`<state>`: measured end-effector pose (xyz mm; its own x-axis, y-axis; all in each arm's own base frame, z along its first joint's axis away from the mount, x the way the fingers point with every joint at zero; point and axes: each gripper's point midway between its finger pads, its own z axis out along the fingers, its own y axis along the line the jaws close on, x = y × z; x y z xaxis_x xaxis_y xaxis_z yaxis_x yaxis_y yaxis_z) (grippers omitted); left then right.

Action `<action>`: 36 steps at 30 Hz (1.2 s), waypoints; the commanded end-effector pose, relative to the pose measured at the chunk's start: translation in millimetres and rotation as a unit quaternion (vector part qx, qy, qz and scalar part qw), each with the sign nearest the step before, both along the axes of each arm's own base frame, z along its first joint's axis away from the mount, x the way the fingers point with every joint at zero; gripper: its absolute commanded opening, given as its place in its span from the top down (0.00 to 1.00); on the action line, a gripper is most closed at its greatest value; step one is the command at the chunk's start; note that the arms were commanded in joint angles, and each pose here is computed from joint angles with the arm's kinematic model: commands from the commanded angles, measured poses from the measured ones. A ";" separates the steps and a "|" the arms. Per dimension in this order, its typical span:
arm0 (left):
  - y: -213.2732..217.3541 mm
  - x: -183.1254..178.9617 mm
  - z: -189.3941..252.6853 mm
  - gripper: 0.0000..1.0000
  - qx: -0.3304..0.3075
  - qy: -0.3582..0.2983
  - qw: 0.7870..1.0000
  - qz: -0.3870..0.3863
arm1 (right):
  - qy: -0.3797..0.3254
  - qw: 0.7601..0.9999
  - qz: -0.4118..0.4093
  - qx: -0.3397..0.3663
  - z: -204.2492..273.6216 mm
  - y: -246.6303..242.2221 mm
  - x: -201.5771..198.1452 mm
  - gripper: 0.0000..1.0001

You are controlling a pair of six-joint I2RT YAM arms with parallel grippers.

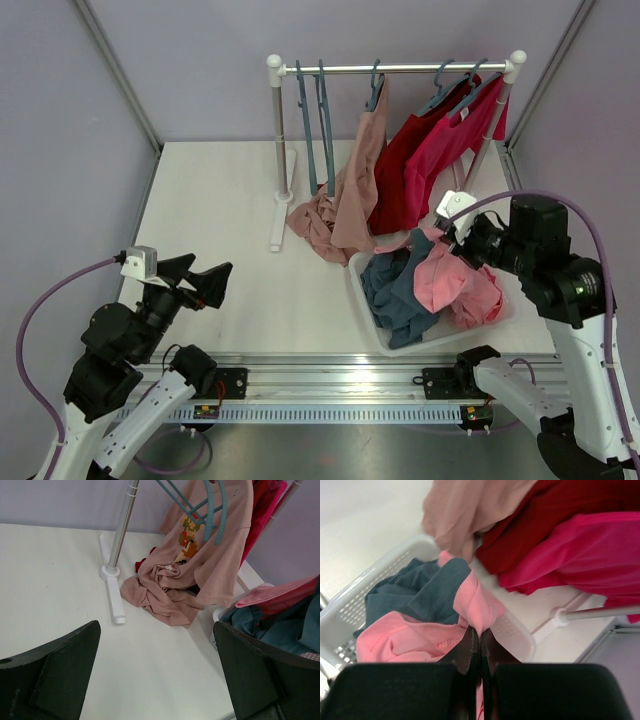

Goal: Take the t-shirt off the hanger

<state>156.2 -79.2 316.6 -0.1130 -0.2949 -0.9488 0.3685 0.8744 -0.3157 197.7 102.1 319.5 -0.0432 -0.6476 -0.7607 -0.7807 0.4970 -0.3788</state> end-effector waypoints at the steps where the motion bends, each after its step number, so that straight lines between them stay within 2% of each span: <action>1: -1.2 -2.0 14.9 0.01 -0.009 -0.021 1.000 -0.007 | -0.079 0.995 -0.054 0.043 58.2 -4.8 25.0 1.00; 4: -0.7 -1.7 14.5 0.01 -0.008 -0.020 1.000 -0.005 | -0.087 0.993 -0.062 0.048 68.8 -6.2 29.4 1.00; 7: -0.2 -1.3 13.4 0.01 -0.006 -0.019 1.000 -0.004 | -0.078 0.995 -0.049 0.035 54.6 -5.5 25.1 1.00; 13: -0.2 -0.3 14.0 0.01 -0.002 -0.021 1.000 -0.003 | -0.027 1.000 -0.006 0.004 -0.7 -3.6 6.7 1.00; 19: -6.3 3.1 12.7 0.01 -0.004 -0.019 1.000 -0.011 | 0.113 0.992 0.021 -0.042 -116.8 3.5 16.3 1.00; 22: -8.3 3.2 12.4 0.01 -0.006 -0.018 1.000 -0.015 | 0.212 0.975 0.023 -0.063 -183.4 5.0 17.3 0.98; 25: -8.8 2.0 9.7 0.01 -0.008 -0.014 1.000 -0.018 | 0.287 0.955 0.013 -0.079 -224.7 5.4 21.4 0.95; 29: -9.7 1.7 4.7 0.01 -0.010 -0.008 1.000 -0.019 | 0.325 0.941 0.003 -0.092 -247.0 2.7 21.1 0.92; 30: -10.1 1.8 4.5 0.01 -0.010 -0.008 1.000 -0.020 | 0.322 0.942 0.003 -0.093 -245.4 2.1 21.4 0.89; 34: -11.3 2.1 1.6 0.01 -0.012 -0.005 1.000 -0.022 | 0.273 0.959 0.005 -0.071 -204.7 4.8 19.5 0.62; 35: -11.6 2.2 0.9 0.01 -0.011 -0.005 1.000 -0.022 | 0.261 0.963 0.003 -0.065 -193.3 5.0 19.7 0.50; 36: -12.0 1.8 2.0 0.01 -0.011 -0.005 1.000 -0.024 | 0.251 0.966 -0.005 -0.056 -182.0 5.4 20.2 0.45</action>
<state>158.3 -85.8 308.8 -0.1370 -0.2845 -0.9488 0.3831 0.8681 -0.3156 208.0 103.4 90.7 -0.4478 -0.7598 -0.4714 -0.8803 0.4671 0.0832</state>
